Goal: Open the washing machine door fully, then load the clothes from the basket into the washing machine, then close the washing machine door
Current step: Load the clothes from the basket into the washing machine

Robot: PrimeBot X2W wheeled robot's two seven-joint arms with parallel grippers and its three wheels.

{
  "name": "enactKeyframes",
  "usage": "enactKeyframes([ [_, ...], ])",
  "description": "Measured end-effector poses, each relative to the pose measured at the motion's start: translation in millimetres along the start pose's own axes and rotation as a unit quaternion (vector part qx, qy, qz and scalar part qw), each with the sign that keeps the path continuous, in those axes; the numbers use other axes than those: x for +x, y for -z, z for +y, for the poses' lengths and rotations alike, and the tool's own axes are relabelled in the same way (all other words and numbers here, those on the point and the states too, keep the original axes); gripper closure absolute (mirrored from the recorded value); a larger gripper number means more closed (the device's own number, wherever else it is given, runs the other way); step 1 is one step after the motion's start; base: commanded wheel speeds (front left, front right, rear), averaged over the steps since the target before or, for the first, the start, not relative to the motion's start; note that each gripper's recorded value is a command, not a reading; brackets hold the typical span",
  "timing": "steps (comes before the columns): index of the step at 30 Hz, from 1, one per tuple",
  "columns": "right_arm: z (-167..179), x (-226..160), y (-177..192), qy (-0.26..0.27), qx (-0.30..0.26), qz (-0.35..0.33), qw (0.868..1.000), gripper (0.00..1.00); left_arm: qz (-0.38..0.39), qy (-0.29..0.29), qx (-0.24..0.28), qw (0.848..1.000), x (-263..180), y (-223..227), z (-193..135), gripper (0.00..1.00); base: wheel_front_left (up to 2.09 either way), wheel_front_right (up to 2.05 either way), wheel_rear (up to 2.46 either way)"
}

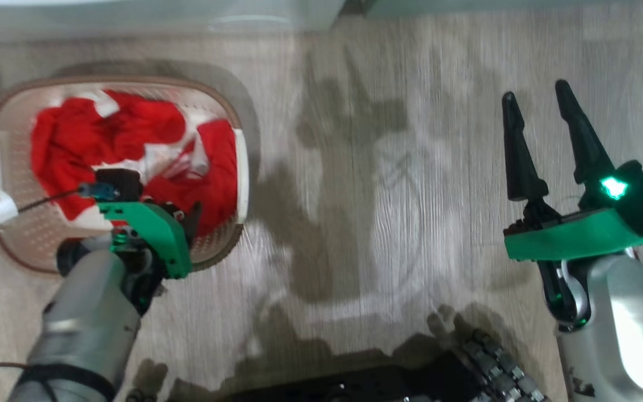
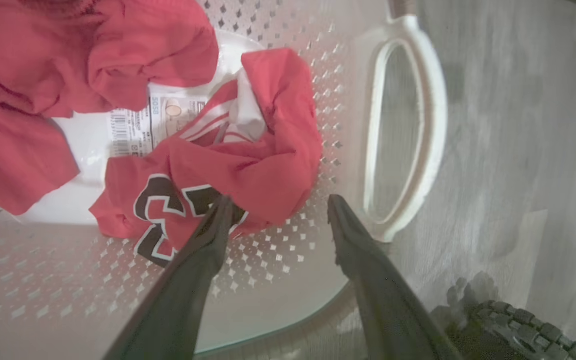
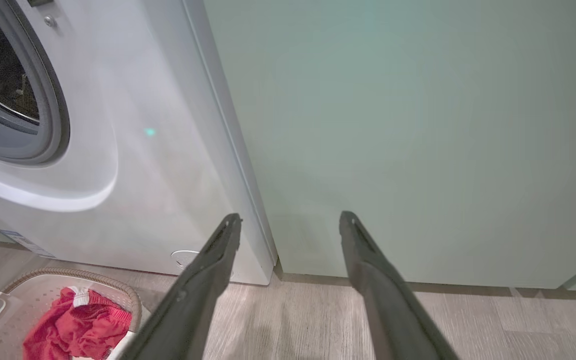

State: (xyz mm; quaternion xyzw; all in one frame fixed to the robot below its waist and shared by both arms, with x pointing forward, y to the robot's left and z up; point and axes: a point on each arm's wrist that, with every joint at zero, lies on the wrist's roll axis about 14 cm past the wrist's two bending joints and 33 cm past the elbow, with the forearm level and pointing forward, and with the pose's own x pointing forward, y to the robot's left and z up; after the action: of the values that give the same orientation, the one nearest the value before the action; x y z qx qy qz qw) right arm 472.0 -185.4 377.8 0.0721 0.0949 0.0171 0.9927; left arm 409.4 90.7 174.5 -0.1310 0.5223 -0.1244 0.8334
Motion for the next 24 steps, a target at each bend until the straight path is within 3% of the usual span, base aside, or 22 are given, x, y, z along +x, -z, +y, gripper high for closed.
enactKeyframes([
  [15, -16, 15, 42, 0.011, -0.012, 0.037, 0.999, 0.0, 0.151, 0.003, -0.021, 0.988, 43, 64, 21, 0.0, 0.0, 0.0, 0.0],
  [24, -25, 12, 53, 0.022, -0.015, 0.048, 0.998, 0.0, 0.192, -0.02, -0.018, 0.981, 57, 76, 39, 0.0, 0.0, 0.0, 0.0],
])
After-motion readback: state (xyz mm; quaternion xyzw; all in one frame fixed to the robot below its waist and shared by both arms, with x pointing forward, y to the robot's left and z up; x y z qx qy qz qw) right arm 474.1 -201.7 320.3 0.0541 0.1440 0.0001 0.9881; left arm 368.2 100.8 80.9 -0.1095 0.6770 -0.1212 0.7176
